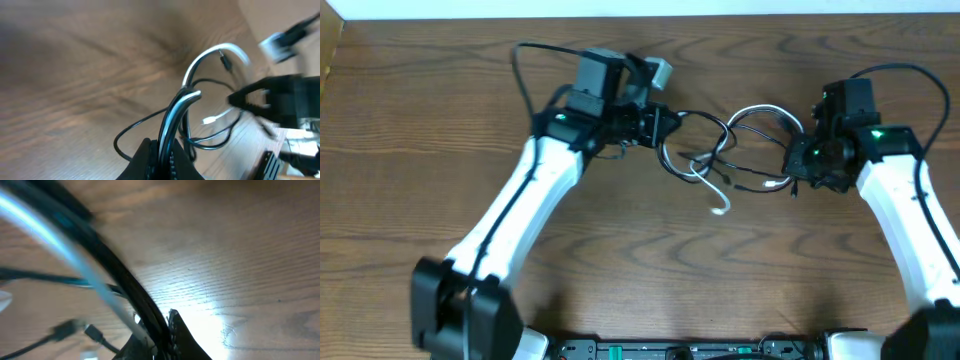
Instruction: Untangle cables
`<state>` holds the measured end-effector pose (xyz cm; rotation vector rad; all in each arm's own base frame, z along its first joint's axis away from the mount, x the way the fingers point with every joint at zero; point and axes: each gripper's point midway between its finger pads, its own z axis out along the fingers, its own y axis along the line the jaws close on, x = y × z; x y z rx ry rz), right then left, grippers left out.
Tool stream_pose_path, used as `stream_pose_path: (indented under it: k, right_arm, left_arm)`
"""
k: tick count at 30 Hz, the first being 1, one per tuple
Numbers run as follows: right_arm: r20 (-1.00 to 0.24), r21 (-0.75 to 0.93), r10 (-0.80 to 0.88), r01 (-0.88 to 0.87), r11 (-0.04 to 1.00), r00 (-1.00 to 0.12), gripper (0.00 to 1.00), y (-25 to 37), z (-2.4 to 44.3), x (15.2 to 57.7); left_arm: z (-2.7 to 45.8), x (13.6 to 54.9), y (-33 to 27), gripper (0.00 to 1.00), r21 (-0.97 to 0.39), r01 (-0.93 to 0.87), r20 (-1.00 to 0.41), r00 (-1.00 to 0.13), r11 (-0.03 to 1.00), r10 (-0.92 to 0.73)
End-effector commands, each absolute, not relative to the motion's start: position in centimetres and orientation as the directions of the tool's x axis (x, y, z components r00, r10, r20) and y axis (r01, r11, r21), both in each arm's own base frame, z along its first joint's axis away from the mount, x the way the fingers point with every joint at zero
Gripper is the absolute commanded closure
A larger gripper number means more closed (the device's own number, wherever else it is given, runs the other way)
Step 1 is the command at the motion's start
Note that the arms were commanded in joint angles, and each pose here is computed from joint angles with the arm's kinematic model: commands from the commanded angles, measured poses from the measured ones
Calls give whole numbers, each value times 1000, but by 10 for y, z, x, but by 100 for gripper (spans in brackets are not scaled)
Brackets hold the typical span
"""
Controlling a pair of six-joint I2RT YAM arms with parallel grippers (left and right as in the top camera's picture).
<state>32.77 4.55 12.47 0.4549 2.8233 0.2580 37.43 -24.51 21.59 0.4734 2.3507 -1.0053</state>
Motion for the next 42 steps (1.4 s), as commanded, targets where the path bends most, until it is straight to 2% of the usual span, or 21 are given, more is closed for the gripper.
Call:
stream_pose_path:
  k: [1,4,7,12,15,17,18,19,23,24,27,32,36,42]
  right_arm:
    - [-192,132,355,334,933,-915,90,31,102,326]
    - [-153,115,354,339,934,-923,77,31,89,325]
    - [-122,146,351,333,932,-928,69,38,82,325]
    - [-155,381,196,124,916,-968,51,82,97,341]
    - [-224,503,116,-12,864,-968,48,107,124,351]
    - [-290,565,62,-119,816,-955,43,122,147,356]
    - [-331,594,34,-180,784,-943,38,129,161,357]
    - [-375,622,21,-234,747,-927,28,137,177,359]
    - [-483,665,10,-360,654,-875,15,155,212,364]
    - [-517,668,-4,-406,624,-856,14,164,220,365]
    - [-528,661,-10,-419,623,-849,14,179,221,368]
    - [-530,670,24,-401,624,-848,18,205,226,376]
    - [-511,654,147,-273,706,-847,22,212,223,393]
    - [-471,662,320,-89,744,-822,25,221,203,422]
  left_arm:
    - [247,377,-220,93,-507,512,-666,-743,693,61]
    - [266,374,-211,93,-495,521,-697,-716,695,40]
    - [280,370,-208,93,-487,532,-721,-693,692,25]
    - [296,355,-226,93,-543,581,-719,-694,607,21]
    - [297,351,-231,92,-549,592,-717,-696,590,31]
    - [297,350,-231,93,-550,593,-717,-696,588,31]
    - [298,351,-231,93,-550,593,-717,-696,588,31]
    - [299,350,-232,92,-551,596,-719,-694,583,30]
    - [316,351,-240,92,-620,583,-700,-713,525,-35]
    - [323,354,-241,92,-663,550,-673,-735,508,-85]
    - [330,356,-243,92,-723,496,-623,-769,481,-144]
    - [331,353,-247,92,-755,459,-584,-796,467,-162]
    - [331,347,-256,92,-764,460,-573,-806,453,-148]
    - [332,336,-271,93,-798,431,-527,-838,422,-141]
